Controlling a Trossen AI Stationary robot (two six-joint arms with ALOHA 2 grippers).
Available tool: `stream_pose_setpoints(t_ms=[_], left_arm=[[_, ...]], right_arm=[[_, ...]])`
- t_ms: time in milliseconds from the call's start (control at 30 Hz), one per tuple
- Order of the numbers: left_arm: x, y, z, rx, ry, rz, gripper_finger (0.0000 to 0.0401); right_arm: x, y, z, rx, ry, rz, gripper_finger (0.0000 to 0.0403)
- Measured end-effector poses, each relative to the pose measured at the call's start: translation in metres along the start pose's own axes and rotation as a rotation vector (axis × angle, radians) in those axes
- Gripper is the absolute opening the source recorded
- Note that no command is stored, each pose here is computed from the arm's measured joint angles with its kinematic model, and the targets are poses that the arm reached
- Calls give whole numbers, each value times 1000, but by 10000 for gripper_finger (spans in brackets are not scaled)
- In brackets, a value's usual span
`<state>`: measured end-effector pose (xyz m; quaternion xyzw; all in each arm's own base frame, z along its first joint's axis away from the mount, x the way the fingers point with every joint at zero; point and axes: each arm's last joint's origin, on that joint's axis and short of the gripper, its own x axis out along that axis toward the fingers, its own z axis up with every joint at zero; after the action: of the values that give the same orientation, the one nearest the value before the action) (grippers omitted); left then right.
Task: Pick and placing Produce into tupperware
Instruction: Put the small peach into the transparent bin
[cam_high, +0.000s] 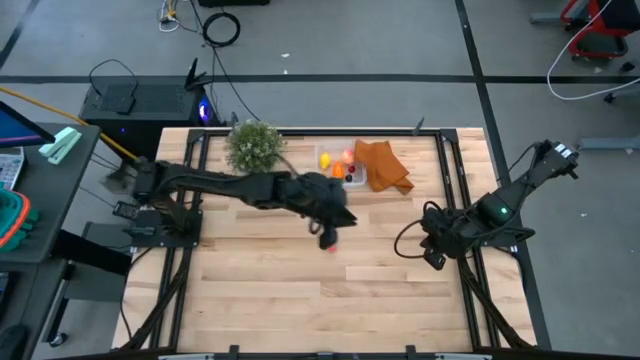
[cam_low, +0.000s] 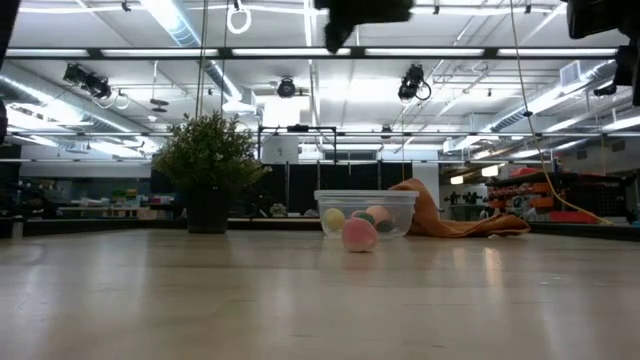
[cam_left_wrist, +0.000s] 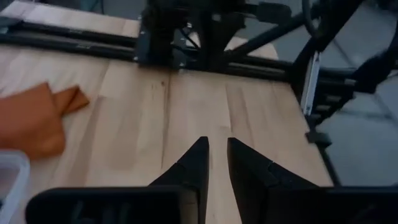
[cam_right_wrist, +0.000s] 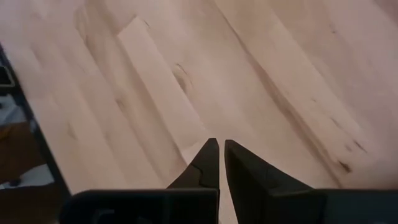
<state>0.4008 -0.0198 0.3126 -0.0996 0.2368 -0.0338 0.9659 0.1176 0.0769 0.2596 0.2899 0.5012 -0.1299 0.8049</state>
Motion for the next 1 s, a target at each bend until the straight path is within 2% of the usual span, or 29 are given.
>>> stream_pose_setpoints(t_ms=[233,400,600,1000], left_arm=[[30,6,14,59,199,55,82],[45,10,12,82,337,74,90],[60,9,-7,88,444,76,120],[99,5,-58,160,664,75,226]], right_arm=[[-1,-2,-4,-45,-34,-39,0],[-1,-2,-4,-55,-42,-48,0],[-1,-3,-4,-56,-42,-50,0],[-2,-4,-5,-58,-37,-60,1]])
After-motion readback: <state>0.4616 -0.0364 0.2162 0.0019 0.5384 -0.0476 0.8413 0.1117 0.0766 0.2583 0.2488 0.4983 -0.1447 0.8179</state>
